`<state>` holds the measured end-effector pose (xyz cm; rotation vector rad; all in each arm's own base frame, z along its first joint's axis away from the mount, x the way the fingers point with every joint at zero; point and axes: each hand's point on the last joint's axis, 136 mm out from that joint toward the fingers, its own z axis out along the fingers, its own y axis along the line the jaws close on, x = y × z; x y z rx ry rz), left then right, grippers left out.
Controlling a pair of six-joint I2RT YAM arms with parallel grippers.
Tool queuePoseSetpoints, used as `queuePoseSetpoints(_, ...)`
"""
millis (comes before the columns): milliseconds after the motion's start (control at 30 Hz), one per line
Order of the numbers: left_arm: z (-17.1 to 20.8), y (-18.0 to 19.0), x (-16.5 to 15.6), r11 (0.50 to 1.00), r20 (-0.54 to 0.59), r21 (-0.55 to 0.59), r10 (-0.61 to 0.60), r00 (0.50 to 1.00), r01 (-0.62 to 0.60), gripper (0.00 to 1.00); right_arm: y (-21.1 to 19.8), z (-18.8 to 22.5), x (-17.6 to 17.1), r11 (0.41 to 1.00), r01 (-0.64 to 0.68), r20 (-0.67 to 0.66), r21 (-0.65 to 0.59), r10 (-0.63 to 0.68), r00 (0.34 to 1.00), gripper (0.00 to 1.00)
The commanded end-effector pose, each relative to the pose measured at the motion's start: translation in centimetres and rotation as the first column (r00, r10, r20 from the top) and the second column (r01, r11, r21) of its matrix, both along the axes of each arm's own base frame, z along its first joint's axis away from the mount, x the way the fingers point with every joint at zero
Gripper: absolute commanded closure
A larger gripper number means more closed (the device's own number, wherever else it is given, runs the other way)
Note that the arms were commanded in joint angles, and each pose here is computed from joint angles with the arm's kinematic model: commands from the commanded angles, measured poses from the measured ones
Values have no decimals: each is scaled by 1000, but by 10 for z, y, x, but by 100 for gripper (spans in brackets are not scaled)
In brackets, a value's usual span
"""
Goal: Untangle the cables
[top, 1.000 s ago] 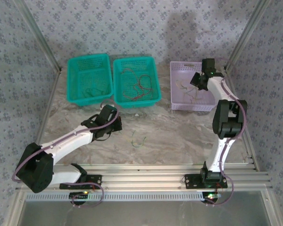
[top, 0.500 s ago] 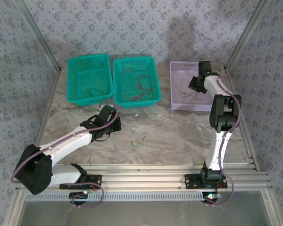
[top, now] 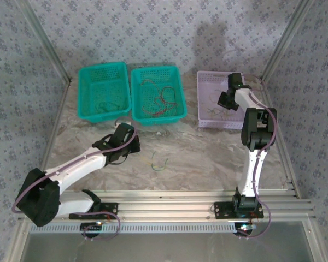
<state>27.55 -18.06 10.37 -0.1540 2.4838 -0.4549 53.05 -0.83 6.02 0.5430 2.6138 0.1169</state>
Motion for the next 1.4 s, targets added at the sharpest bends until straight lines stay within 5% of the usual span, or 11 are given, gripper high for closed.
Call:
queuePoseSetpoints(0, 7, 1, 1, 1000, 38, -5, 2, 999, -2, 100, 4, 20, 5, 1000, -23, 31, -20, 24, 999, 85)
queuePoseSetpoints(433, 11, 3, -1, 1000, 63, -24, 13, 998, -11, 100, 21, 133, 4, 996, -30, 263, -81, 50, 964, 50)
queuePoseSetpoints(733, 21, 7, -1, 999, 99, -36, 24, 995, -20, 100, 36, 200, -48, 995, -38, 447, -90, 75, 891, 32)
queuePoseSetpoints(1067, 42, 8, -2, 999, 141, -45, 12, 990, -6, 100, 52, 212, -140, 994, -96, 547, -43, 104, 831, 12)
queuePoseSetpoints(1133, 47, 8, -1, 999, 149, -48, 12, 989, -5, 100, 54, 208, -156, 994, -103, 545, -46, 111, 831, 1)
queuePoseSetpoints(1367, 68, 3, 1, 997, 173, -81, 8, 985, 6, 100, 31, 162, -209, 993, -29, 455, -111, 77, 887, 0)
